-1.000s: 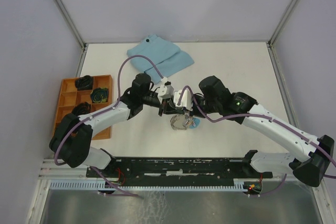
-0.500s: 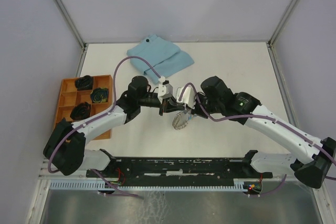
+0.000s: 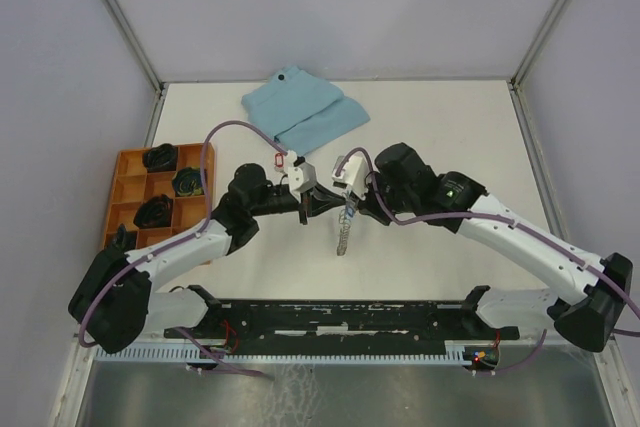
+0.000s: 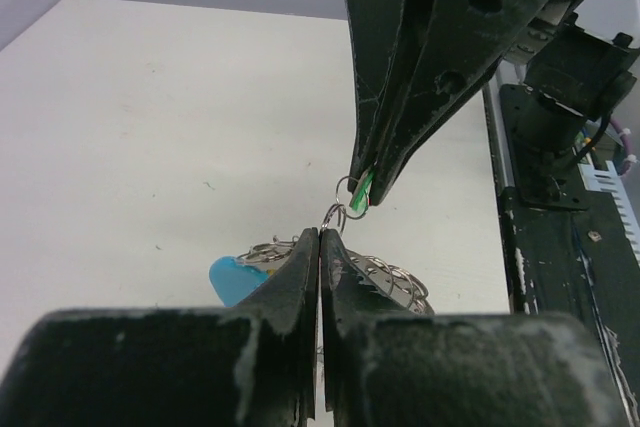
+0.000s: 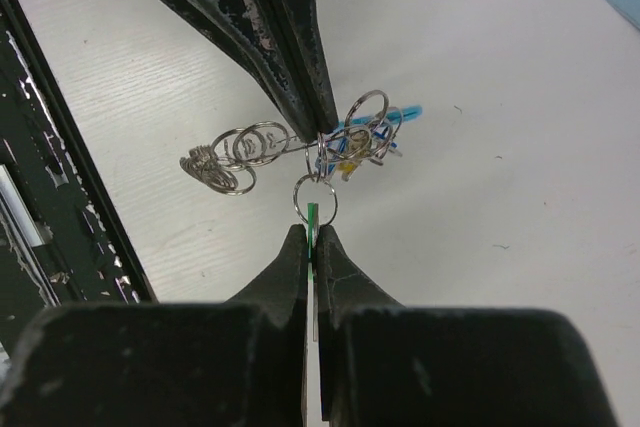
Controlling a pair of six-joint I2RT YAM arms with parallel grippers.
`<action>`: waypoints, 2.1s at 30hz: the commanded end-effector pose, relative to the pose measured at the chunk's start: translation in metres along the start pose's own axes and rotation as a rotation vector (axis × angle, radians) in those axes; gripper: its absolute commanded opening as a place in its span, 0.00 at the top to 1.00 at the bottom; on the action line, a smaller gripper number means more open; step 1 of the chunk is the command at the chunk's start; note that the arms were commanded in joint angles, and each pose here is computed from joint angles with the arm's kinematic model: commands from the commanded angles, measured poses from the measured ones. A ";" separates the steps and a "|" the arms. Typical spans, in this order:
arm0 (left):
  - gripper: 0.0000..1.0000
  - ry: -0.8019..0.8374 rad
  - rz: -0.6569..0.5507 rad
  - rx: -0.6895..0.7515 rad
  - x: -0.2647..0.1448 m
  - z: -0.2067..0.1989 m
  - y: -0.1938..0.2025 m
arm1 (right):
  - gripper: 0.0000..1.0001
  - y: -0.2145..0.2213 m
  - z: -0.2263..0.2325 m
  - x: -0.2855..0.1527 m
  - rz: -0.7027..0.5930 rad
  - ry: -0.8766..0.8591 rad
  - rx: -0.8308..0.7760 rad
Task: Put the keys on the keyring
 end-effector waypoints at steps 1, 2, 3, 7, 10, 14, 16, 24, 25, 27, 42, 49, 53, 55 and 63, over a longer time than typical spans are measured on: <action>0.97 -0.152 -0.150 0.111 -0.005 0.009 -0.037 | 0.99 0.001 0.002 0.001 0.049 0.001 0.071; 0.97 -0.167 -0.165 0.114 -0.006 0.008 -0.038 | 0.99 0.002 0.002 0.003 0.055 0.001 0.078; 0.97 -0.175 -0.184 0.121 -0.006 0.007 -0.039 | 0.99 0.002 0.001 0.007 0.062 0.000 0.087; 0.97 -0.185 -0.231 0.143 -0.003 -0.001 -0.041 | 0.99 0.001 -0.001 0.017 0.064 -0.022 0.110; 0.97 -0.198 -0.247 0.148 -0.002 -0.003 -0.041 | 0.99 0.001 -0.002 0.022 0.062 -0.039 0.128; 0.97 -0.205 -0.269 0.155 -0.002 -0.006 -0.041 | 0.99 0.004 -0.004 0.025 0.068 -0.062 0.149; 0.97 -0.202 -0.285 0.156 -0.002 -0.007 -0.042 | 0.99 0.006 -0.005 0.028 0.072 -0.077 0.160; 0.97 -0.170 -0.294 0.156 0.000 -0.013 -0.037 | 0.99 0.006 -0.007 0.034 0.066 -0.126 0.183; 0.97 -0.165 -0.293 0.153 0.001 -0.014 -0.035 | 0.99 0.006 -0.008 0.035 0.067 -0.128 0.187; 0.97 -0.154 -0.295 0.148 0.002 -0.016 -0.033 | 0.99 0.006 -0.010 0.037 0.070 -0.126 0.196; 0.67 -0.193 -0.127 0.179 -0.007 -0.010 -0.013 | 0.99 -0.014 -0.026 0.001 0.003 -0.064 -0.014; 0.62 -0.113 -0.062 0.221 -0.008 0.003 -0.014 | 0.99 -0.022 -0.029 -0.017 0.008 -0.091 -0.139; 0.59 -0.045 -0.040 0.226 -0.007 0.005 -0.012 | 0.99 -0.025 -0.030 -0.021 0.013 -0.105 -0.173; 0.57 -0.005 -0.034 0.227 -0.003 0.004 -0.012 | 0.99 -0.025 -0.029 -0.021 0.016 -0.114 -0.184; 0.53 0.133 -0.034 0.158 0.013 0.003 -0.011 | 0.99 -0.024 -0.029 -0.019 0.031 -0.123 -0.185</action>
Point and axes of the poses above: each gripper's point midway between its finger pads, its own x axis out along the fingers, its own z axis along the line the jaws close on, y = z × x, the point moved 7 cm from there along -x, back along the fingers, and after that the axes turned 1 degree about -x, right-handed, at the moved point
